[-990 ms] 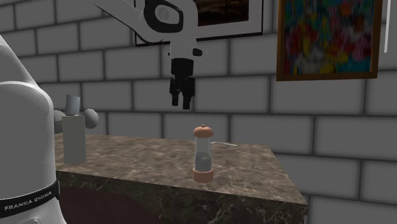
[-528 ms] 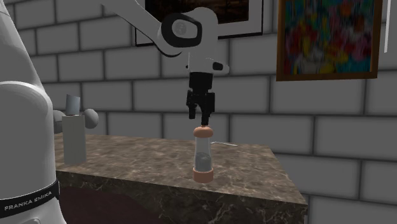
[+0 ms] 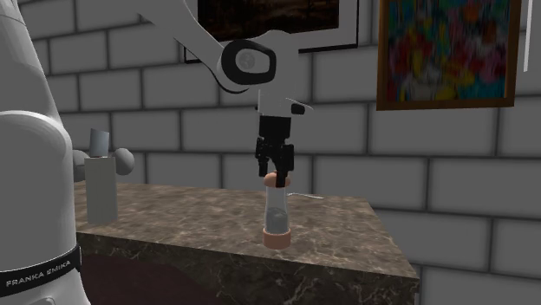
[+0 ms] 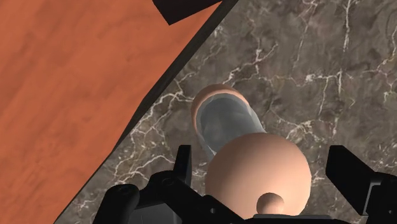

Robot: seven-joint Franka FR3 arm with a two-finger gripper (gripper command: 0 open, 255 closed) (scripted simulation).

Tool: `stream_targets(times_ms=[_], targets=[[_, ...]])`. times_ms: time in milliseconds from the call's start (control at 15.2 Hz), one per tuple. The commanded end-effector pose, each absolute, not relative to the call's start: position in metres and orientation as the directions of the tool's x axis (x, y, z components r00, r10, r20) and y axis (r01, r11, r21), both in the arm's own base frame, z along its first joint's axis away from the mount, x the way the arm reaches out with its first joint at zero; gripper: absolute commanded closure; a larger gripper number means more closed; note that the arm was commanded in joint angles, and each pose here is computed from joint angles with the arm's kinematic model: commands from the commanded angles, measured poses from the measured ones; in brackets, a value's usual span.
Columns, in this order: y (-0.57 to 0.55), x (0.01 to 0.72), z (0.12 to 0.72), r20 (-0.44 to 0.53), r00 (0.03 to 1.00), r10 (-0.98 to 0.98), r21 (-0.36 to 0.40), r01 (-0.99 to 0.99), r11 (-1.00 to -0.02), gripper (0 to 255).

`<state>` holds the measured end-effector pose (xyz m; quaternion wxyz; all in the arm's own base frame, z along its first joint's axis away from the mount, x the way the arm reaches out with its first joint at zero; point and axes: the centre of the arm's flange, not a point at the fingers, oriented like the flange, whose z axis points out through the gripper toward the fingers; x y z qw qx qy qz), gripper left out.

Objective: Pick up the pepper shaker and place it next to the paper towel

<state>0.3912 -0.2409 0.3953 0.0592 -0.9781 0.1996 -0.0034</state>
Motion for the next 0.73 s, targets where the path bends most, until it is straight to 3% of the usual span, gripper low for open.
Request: stream_targets(times_ms=[0, 330, 396, 660], targets=[[-0.2406, 0.3910, 0.3935, -0.017, 0.920, -0.391, -0.117, -0.390, -0.913, 0], [-0.2406, 0.3910, 0.3935, -0.017, 0.920, -0.391, -0.117, -0.390, -0.913, 0], [-0.2406, 0.3910, 0.3935, -0.017, 0.920, -0.391, -0.117, -0.390, -0.913, 255], [-0.2405, 0.3911, 0.3936, -0.017, 0.920, -0.391, -0.117, -0.390, -0.913, 255]])
